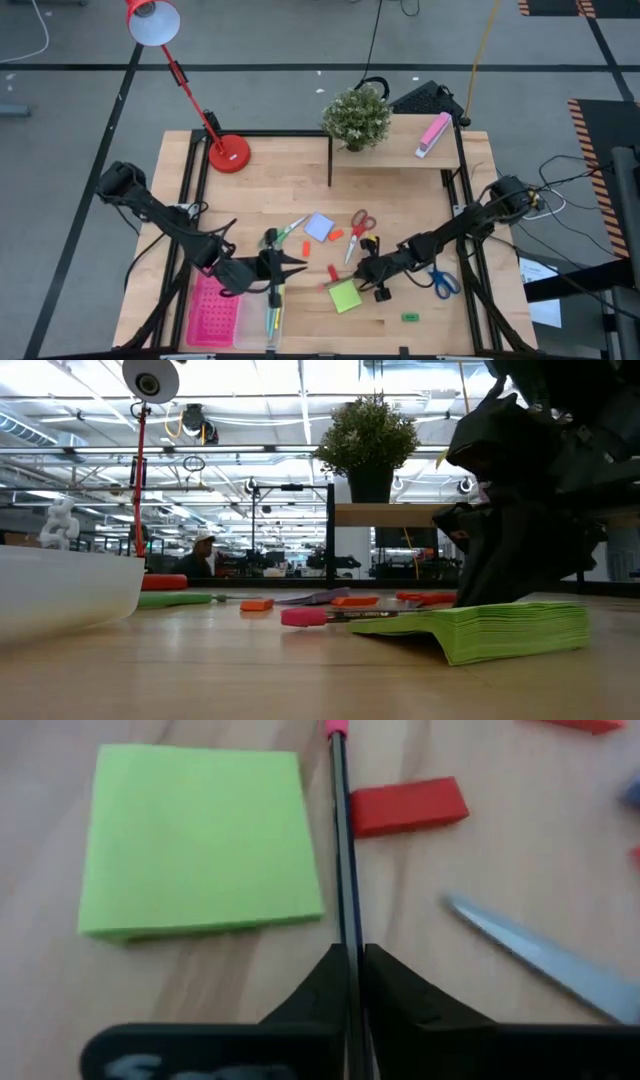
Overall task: Pack school essentials
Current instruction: Put the black pencil into the pink supply box
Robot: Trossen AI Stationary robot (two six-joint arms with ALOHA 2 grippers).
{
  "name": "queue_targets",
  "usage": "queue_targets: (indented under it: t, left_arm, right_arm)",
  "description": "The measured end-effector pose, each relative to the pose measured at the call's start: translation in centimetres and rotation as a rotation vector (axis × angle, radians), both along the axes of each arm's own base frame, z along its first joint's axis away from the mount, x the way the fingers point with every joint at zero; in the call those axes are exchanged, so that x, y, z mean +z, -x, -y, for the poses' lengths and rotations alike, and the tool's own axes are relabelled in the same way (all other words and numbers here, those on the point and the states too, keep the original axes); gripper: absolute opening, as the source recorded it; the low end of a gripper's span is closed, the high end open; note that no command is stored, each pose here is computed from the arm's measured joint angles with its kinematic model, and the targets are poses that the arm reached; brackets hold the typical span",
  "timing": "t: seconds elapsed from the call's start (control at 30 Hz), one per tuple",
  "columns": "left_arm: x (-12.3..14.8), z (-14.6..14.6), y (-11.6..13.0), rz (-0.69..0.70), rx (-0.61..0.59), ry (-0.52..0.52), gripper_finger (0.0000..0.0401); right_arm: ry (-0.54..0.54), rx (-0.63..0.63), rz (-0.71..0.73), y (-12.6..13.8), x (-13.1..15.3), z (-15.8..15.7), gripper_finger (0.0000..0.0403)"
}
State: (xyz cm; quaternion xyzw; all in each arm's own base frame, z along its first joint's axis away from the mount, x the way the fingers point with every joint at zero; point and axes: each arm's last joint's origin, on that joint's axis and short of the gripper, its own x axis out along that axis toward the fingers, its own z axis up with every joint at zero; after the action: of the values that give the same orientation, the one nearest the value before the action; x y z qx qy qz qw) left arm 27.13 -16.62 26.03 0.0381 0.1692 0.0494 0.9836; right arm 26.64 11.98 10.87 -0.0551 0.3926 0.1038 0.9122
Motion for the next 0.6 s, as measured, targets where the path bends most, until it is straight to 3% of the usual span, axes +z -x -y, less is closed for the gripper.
queue_targets:
  t: [0.33,0.53,0.6]
  left_arm:
    - [-0.5,0.6,0.1,-0.034,-0.079,0.013,0.0055]
    - [-0.7,1.5,0.7,-0.051,-0.106,0.018,0.0102]
    - [-0.7,1.6,0.9,-0.048,-0.098,0.001,0.0118]
  right_arm:
    - [-0.055,0.018,0.154,0.2,4.0,-0.1,0.0002]
    - [-0.139,0.071,0.374,0.3,7.3,-1.3,0.0]
    - [-0.145,0.083,0.384,0.5,7.7,-1.6,0.0]
